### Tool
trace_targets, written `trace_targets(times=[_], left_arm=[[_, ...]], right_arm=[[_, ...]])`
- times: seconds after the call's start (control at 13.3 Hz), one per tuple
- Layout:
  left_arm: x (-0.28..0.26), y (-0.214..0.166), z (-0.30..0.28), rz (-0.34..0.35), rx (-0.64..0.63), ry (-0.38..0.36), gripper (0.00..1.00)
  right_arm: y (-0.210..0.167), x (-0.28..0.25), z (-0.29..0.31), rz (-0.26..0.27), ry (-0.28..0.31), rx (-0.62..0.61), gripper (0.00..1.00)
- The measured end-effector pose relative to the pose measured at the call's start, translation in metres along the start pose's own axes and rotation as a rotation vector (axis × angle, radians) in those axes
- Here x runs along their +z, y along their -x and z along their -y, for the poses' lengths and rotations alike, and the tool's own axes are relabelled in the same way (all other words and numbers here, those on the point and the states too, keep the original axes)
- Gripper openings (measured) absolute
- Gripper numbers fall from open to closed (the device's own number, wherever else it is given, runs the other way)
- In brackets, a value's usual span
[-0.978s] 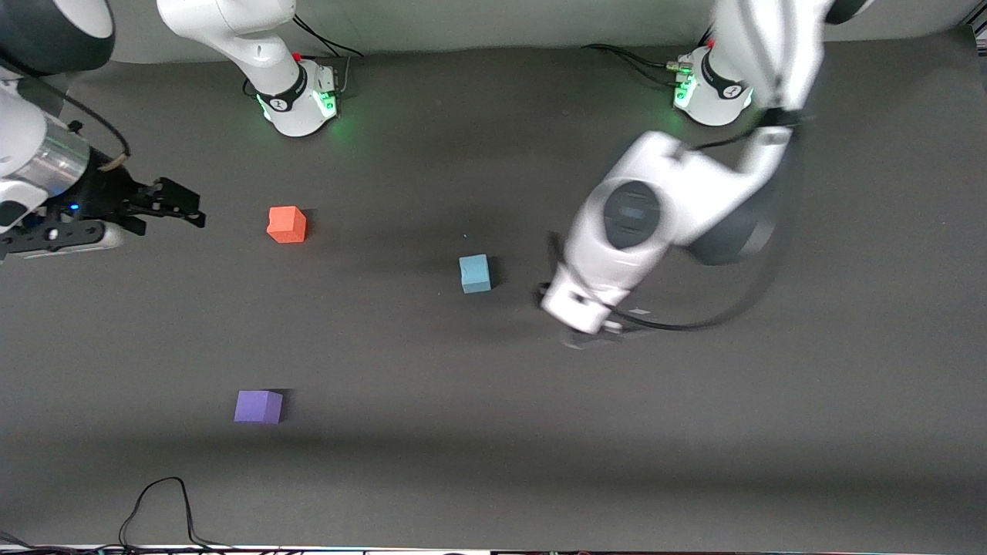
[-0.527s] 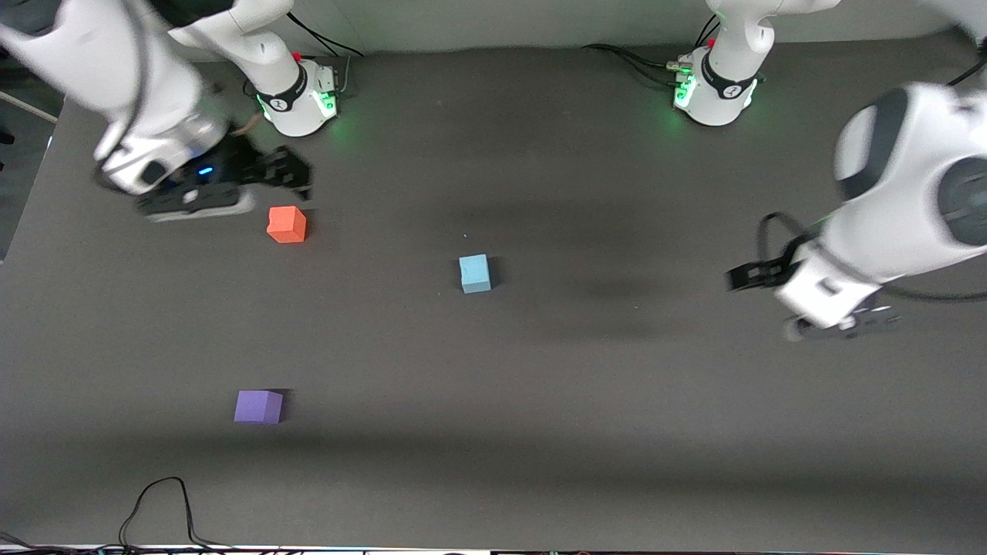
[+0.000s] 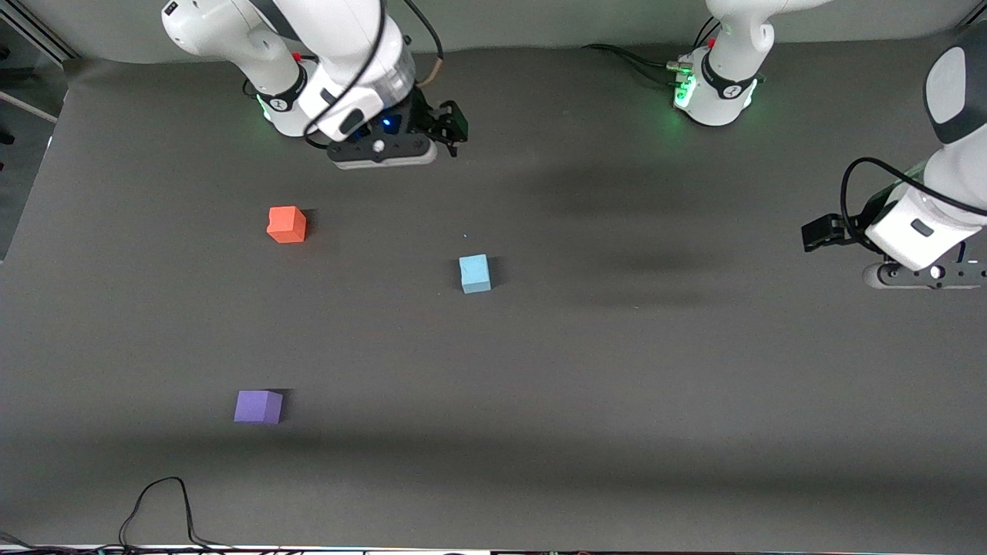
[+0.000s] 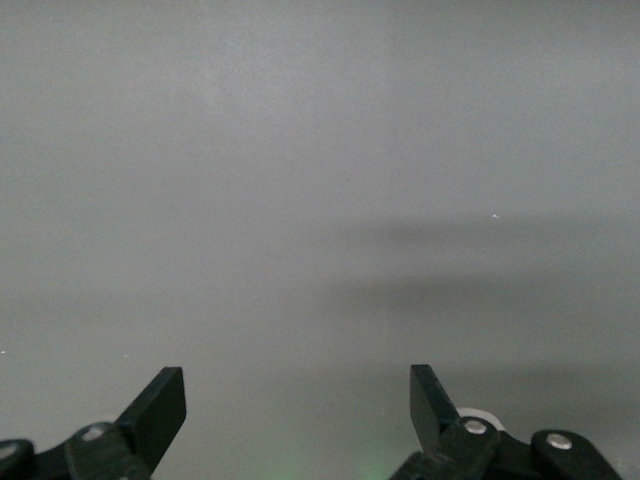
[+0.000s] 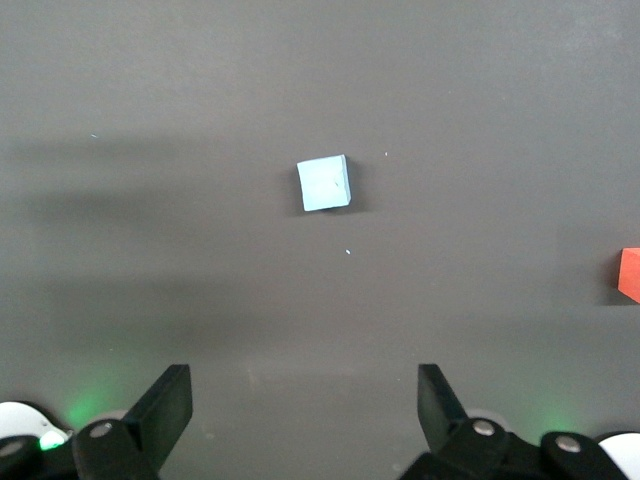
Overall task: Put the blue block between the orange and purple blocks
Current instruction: 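Withdraw the left gripper while the right gripper moves toward the blue cube, then lower the right gripper over the light blue cube and grasp it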
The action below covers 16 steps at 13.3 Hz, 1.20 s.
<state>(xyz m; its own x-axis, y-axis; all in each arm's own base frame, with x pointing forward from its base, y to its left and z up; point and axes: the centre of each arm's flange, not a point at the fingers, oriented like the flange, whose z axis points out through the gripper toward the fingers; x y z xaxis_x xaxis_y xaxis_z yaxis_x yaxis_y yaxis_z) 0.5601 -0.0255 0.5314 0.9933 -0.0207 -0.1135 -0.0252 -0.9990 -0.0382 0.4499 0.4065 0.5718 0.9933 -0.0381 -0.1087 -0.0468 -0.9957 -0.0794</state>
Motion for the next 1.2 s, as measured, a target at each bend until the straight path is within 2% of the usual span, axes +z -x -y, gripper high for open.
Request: trace_targets(times=[0.3,0.45,0.68,0.9,1.2], left_arm=[[-0.020,0.014,0.021,-0.034,-0.016,-0.001,1.00],[-0.032,0.016,0.027,-0.051,-0.018,0.002,1.00],[-0.043,0.010,0.023,-0.071,-0.010,0.003,1.00],[-0.044,0.008,0.024,-0.070,-0.013,0.007,1.00],[-0.042,0.012,0.024,-0.030,-0.008,0.027,1.00]], right_arm=[[-0.019,0.052,0.013,-0.003,0.005,-0.017,1.00],[-0.030,0.101,0.019,-0.020,0.000,-0.026,1.00],[-0.048,0.183,0.017,-0.026,0.038,-0.074,1.00],[-0.058,0.249,0.021,-0.037,0.049,-0.087,1.00],[-0.055,0.336,0.021,-0.070,0.047,-0.102,1.00]])
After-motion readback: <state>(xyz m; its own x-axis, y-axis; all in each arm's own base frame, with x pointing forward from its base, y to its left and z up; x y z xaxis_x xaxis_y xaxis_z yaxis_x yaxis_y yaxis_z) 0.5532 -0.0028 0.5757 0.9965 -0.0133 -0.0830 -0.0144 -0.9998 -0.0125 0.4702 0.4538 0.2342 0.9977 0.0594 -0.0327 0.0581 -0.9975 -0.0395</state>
